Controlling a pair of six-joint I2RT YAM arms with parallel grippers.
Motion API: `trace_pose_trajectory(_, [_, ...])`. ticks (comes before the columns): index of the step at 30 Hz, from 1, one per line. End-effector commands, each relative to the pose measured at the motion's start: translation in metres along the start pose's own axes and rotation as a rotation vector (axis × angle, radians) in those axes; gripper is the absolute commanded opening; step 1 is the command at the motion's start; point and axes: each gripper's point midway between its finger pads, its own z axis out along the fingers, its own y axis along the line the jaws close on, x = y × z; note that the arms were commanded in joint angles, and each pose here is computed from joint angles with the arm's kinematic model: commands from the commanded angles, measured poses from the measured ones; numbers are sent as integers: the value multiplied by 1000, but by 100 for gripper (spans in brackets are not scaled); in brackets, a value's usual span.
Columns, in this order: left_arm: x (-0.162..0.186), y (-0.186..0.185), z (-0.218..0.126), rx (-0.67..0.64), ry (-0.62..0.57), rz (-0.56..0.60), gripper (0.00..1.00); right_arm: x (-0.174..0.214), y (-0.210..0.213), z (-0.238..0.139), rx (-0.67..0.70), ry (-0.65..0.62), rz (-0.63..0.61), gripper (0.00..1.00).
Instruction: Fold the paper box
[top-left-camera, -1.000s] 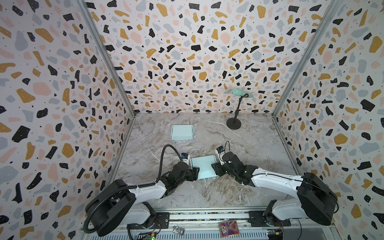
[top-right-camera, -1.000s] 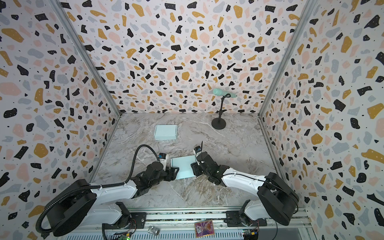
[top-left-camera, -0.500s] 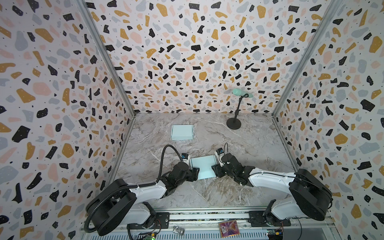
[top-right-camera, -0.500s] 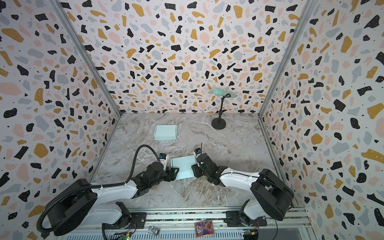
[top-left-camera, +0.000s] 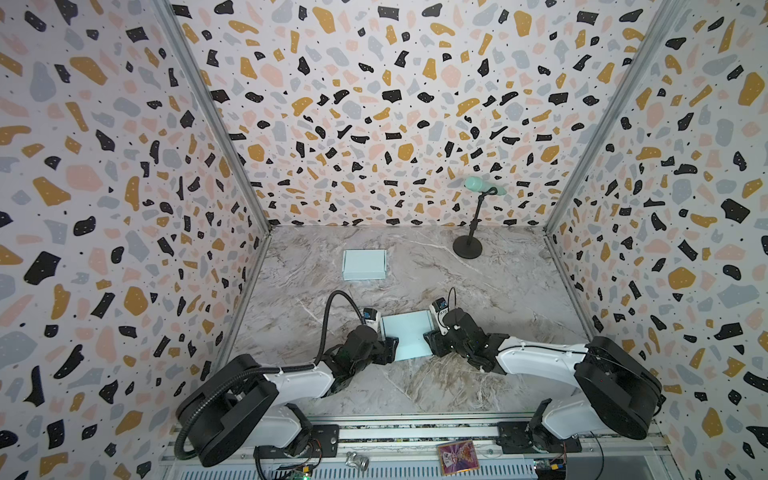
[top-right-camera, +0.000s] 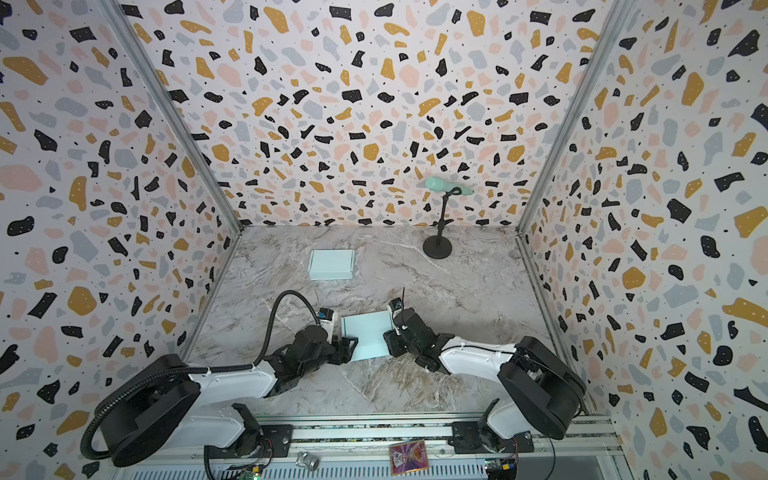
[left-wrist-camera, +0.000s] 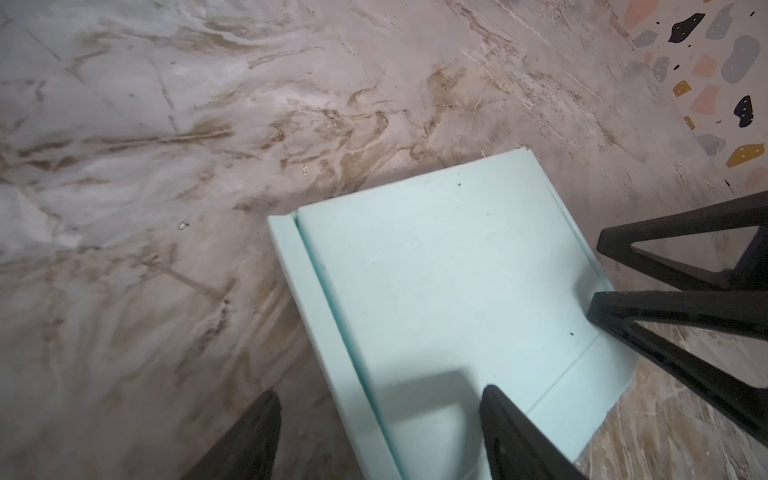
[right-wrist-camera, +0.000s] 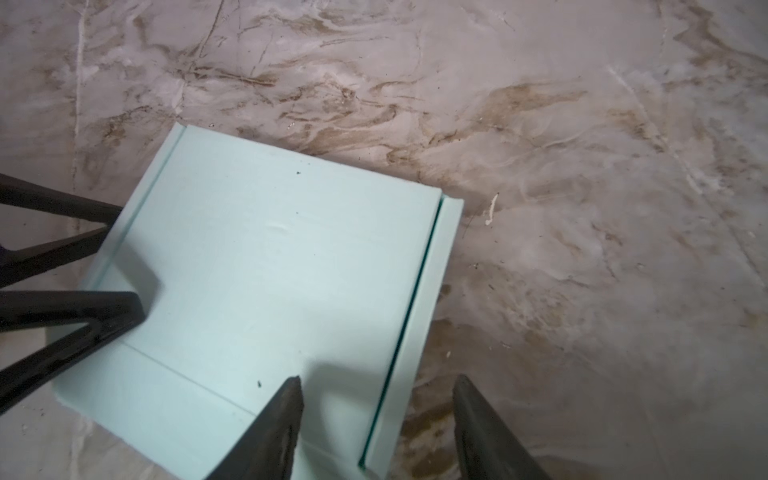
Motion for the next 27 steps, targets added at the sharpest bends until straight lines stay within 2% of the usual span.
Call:
trace_pose_trajectory(1, [9, 7, 2, -13, 21, 16, 76, 9, -4, 3, 12, 24, 5, 59])
trace_pose_trajectory(17, [5, 4, 1, -11, 21, 15, 76, -3, 0, -3, -3, 1, 9, 58])
trace_pose_trajectory(27, [-37, -9, -12, 11, -35, 8, 78, -46, 13, -23, -46, -75, 21, 59])
